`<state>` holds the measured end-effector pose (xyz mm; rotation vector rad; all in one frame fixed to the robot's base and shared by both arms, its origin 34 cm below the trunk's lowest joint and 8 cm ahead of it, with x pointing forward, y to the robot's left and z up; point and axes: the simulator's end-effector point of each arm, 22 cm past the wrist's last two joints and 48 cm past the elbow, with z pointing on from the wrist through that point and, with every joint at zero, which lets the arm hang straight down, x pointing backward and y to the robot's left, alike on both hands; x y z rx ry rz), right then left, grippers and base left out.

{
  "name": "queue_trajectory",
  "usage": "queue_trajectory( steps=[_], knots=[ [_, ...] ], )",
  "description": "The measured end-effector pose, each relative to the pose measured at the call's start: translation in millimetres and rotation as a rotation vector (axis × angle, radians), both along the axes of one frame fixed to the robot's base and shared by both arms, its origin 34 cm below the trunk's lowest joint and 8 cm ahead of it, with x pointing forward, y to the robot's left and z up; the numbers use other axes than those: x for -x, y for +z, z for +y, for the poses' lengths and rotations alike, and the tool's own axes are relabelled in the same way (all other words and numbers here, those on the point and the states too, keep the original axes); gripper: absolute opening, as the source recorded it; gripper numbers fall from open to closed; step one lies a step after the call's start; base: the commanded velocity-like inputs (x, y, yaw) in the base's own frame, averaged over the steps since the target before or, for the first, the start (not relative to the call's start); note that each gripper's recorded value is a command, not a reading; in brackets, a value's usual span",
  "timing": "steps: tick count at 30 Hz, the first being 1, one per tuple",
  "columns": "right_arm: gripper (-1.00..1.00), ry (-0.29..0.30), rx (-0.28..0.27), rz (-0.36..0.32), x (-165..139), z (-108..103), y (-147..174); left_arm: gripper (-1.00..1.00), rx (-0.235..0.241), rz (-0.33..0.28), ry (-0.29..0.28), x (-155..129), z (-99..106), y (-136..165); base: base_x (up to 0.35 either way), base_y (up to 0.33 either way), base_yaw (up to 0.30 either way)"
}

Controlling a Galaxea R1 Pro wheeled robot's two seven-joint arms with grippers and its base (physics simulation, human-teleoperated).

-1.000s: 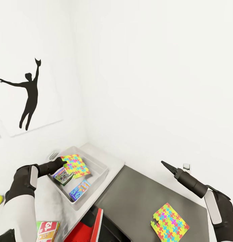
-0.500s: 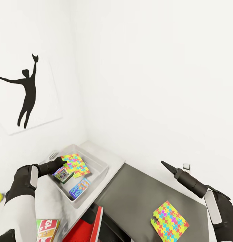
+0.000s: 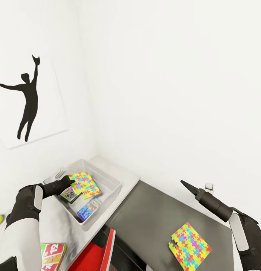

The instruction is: Put all the toys in the child's room - the three board games (two on the bed and one on the table), the two jigsaw puzzles on the table, and the tennis ball on the table - inside the toy box on the table in the child's room.

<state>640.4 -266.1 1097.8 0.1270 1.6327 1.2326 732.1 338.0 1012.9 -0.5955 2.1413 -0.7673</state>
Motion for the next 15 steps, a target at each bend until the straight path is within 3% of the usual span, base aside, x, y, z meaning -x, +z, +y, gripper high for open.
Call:
queue_trajectory(
  steps=[15],
  knots=[
    [1.0,-0.001,-0.001,0.023,-2.5,0.3,-12.7,-1.0,-0.001,0.023,0.0,-0.3,-0.2,-15.1,0.0,0.0,0.0]
  ],
)
